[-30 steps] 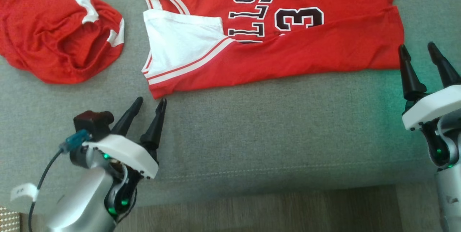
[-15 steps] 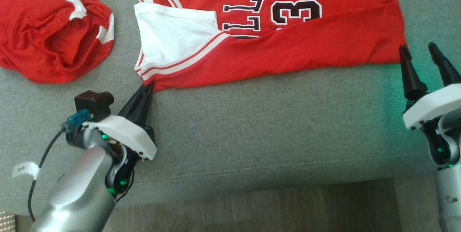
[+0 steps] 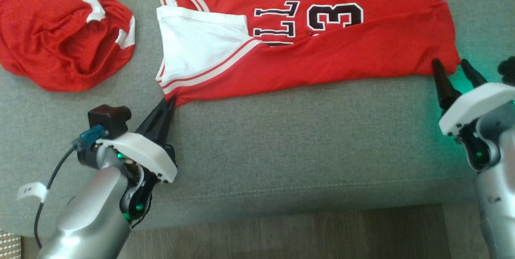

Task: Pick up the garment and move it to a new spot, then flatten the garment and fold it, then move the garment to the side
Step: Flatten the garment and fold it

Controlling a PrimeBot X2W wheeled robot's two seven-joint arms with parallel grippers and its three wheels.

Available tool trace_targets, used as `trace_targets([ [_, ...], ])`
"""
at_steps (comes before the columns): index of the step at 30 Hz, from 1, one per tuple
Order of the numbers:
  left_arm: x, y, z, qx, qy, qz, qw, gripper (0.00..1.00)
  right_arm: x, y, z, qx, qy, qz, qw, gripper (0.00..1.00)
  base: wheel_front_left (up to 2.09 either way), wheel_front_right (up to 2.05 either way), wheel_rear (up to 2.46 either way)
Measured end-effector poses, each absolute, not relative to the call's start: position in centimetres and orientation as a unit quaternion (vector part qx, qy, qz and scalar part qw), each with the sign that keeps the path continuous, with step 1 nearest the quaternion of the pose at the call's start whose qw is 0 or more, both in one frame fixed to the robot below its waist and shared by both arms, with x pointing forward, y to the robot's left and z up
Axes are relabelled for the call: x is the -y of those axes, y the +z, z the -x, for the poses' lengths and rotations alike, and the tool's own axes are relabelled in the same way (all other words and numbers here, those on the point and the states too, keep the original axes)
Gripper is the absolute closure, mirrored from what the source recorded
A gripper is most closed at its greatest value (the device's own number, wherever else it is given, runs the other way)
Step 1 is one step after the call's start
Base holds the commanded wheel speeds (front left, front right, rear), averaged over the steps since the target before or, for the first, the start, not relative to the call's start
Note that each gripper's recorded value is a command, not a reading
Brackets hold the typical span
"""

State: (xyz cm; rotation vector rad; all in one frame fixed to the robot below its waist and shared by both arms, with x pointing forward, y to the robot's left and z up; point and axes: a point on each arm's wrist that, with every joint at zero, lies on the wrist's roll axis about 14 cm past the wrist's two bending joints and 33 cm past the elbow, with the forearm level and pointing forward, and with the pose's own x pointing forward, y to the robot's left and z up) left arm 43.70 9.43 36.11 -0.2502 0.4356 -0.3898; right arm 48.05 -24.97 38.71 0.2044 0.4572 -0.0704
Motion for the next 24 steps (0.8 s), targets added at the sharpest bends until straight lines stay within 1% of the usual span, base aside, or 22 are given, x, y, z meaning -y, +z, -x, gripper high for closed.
trace_targets([
  [1,-9.4,36.1,-43.7,-0.214,-0.192,0.123,0.950,1.00,24.8,38.4,-48.2,-0.233,-0.033,-0.103,0.967,0.10,0.00,0.00,0.00],
  [2,-9.4,36.1,-43.7,-0.214,-0.193,0.123,0.950,1.00,24.7,37.9,-48.2,-0.241,-0.032,-0.103,0.965,0.43,0.00,0.00,0.00],
  [3,-9.4,36.1,-43.7,-0.214,-0.193,0.123,0.949,1.00,24.5,37.5,-48.2,-0.250,-0.031,-0.105,0.962,0.81,0.00,0.00,0.00],
  [4,-9.5,36.1,-43.6,-0.215,-0.193,0.123,0.949,1.00,24.4,37.3,-48.3,-0.254,-0.029,-0.105,0.961,1.00,0.00,0.00,0.00],
  [8,-9.5,36.3,-43.4,-0.214,-0.197,0.120,0.949,1.00,24.6,37.5,-48.7,-0.255,-0.025,-0.101,0.961,1.00,0.00,0.00,0.00],
  [15,-9.6,37.4,-42.4,-0.205,-0.208,0.112,0.950,1.00,25.3,38.8,-47.8,-0.240,-0.017,-0.089,0.966,1.00,0.00,0.00,0.00],
  [18,-9.6,37.9,-41.3,-0.205,-0.217,0.110,0.948,1.00,25.9,39.4,-46.8,-0.237,-0.015,-0.086,0.968,1.00,0.00,0.00,0.00],
  [24,-9.2,38.2,-38.0,-0.233,-0.244,0.113,0.935,1.00,27.6,39.5,-43.8,-0.264,-0.017,-0.074,0.962,1.00,0.00,0.00,0.00],
])
